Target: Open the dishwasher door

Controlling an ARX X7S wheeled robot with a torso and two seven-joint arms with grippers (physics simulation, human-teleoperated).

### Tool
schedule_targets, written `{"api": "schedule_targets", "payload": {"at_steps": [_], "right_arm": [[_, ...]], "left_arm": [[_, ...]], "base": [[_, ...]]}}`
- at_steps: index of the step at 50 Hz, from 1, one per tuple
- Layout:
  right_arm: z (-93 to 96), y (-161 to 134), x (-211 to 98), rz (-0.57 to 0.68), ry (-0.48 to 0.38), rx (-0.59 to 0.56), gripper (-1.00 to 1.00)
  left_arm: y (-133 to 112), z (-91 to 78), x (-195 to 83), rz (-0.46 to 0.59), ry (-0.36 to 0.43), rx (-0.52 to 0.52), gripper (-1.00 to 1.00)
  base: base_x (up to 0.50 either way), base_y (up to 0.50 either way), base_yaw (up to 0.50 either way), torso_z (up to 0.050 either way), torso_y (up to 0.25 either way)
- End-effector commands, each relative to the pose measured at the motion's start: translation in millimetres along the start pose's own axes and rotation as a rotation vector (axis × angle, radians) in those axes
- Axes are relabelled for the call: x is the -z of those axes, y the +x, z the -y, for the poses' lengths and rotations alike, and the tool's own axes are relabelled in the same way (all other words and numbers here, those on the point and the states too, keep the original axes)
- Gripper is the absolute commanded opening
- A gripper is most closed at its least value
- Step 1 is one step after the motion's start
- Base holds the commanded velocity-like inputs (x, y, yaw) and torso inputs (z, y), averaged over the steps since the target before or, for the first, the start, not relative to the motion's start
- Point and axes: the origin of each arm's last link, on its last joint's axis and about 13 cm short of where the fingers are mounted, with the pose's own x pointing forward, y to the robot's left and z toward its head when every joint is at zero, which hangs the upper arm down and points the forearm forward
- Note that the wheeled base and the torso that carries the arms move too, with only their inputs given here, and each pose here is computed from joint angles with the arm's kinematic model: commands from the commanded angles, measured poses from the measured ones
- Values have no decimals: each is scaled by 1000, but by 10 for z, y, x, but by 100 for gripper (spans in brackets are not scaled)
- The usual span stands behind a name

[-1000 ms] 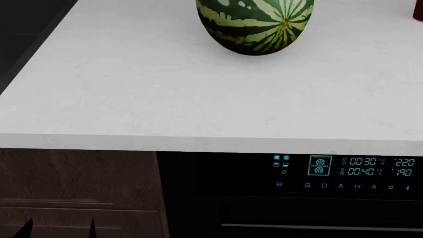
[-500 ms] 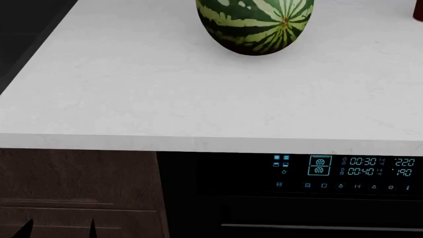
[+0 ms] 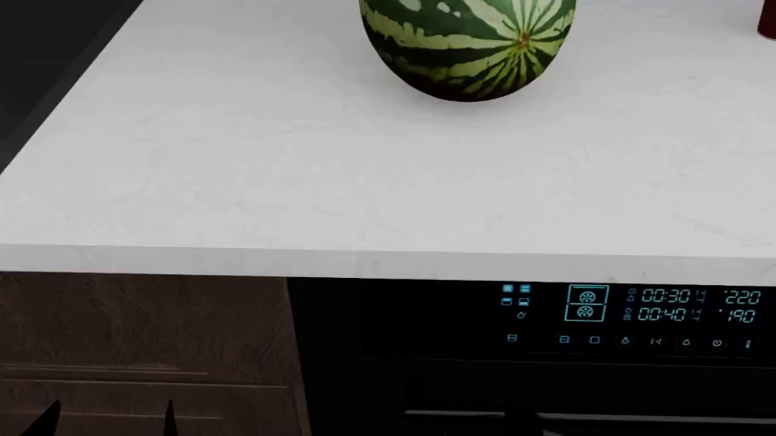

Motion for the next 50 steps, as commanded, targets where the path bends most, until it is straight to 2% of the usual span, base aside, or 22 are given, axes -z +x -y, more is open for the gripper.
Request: {"api": "schedule_targets", "payload": {"at_steps": [1, 12, 50], "right_arm": [[28, 163, 15, -22, -1, -47, 100], [-30, 212, 32, -28, -10, -77, 100], [-16, 646, 114, -96, -57, -179, 100]], "left_arm": [[-12, 8, 2, 14, -39, 28, 100], [-17, 7, 2, 15, -39, 28, 100], [-16, 3, 3, 21, -37, 23, 100]], "base": [[0, 0, 0, 0, 0], [0, 0, 0, 0, 0], [0, 0, 0, 0, 0]]}}
